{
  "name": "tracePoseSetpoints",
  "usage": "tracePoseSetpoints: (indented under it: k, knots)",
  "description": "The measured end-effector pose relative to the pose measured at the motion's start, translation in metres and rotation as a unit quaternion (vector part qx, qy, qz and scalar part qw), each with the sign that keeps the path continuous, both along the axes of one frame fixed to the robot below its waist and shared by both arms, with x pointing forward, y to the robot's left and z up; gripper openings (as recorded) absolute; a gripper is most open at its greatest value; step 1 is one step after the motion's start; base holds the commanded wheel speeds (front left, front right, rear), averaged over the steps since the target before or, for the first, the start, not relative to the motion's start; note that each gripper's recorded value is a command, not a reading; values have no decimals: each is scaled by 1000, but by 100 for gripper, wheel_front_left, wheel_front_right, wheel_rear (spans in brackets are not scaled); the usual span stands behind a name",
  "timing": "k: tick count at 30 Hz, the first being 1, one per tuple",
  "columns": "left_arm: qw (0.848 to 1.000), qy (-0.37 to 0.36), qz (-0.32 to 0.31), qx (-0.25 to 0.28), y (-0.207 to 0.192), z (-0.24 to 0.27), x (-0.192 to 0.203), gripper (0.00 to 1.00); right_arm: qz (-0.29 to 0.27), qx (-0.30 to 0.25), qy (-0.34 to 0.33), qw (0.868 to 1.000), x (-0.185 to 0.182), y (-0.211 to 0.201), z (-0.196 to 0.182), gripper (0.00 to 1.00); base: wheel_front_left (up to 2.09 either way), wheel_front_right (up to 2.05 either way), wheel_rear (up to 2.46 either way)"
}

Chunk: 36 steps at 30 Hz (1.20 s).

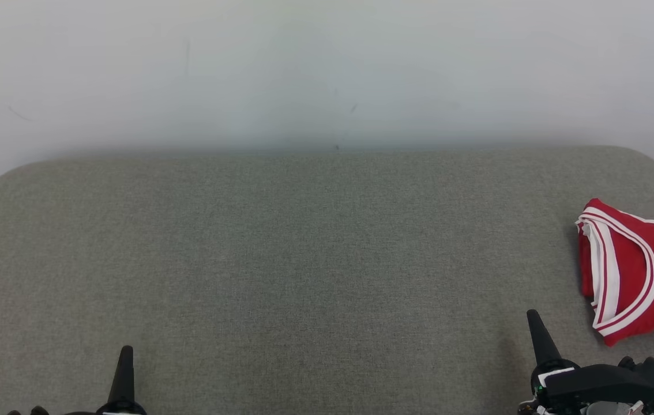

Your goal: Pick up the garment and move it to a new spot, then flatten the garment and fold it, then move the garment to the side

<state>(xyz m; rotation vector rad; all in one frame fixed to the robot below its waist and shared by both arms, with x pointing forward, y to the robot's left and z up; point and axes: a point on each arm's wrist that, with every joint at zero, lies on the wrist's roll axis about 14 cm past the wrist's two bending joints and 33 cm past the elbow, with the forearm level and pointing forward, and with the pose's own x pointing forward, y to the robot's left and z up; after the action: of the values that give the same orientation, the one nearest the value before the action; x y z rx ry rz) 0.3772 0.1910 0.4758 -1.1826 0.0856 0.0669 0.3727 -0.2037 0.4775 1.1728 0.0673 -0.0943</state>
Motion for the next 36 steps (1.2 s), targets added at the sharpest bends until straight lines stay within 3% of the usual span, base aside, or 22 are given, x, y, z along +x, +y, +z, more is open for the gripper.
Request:
tracePoseSetpoints:
  k: [36]
  knots:
    - [989, -31, 6, -146, 5, 20, 8, 0, 3, 149, -37, 988, 11, 2, 20, 0, 0, 0, 0]
